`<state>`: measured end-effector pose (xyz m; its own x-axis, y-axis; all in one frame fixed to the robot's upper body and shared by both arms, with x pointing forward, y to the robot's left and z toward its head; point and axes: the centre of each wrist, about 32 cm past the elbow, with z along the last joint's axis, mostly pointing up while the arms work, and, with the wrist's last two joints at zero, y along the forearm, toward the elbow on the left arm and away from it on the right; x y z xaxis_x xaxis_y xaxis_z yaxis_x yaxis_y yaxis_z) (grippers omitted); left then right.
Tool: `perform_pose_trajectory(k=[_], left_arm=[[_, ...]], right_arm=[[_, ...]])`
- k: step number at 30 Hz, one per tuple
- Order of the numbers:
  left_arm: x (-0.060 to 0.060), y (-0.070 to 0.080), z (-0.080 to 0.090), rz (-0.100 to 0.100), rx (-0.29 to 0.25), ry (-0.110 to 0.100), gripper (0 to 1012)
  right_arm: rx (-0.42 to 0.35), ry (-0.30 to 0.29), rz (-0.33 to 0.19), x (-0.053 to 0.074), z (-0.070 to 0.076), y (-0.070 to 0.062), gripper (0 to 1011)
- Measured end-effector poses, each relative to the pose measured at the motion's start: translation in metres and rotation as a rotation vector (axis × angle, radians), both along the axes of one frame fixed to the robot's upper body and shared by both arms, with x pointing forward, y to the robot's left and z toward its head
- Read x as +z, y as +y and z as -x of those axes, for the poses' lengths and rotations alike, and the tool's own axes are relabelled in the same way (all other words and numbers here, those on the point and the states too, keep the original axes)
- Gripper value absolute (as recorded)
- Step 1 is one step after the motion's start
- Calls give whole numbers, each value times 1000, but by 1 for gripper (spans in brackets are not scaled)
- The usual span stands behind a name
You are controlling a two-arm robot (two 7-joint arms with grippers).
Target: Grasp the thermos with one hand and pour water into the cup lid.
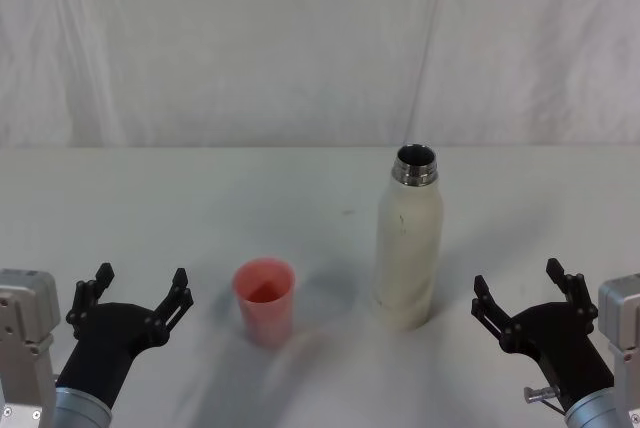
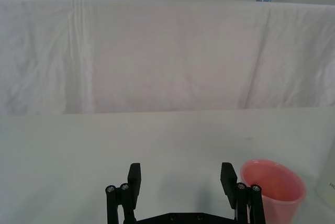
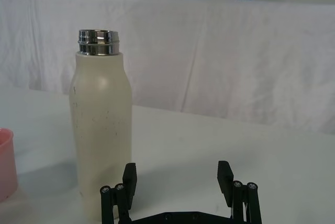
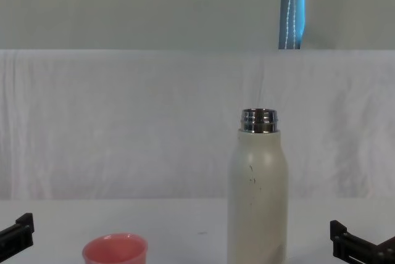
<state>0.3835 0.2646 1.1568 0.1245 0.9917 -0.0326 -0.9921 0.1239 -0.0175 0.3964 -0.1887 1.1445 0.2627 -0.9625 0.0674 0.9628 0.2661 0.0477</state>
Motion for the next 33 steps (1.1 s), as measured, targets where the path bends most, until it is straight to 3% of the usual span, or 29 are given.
perform_pose_trajectory(k=[33], left_arm=[[0,0,0,0,0,0,1001]], right_arm=[[0,0,0,0,0,0,1001]])
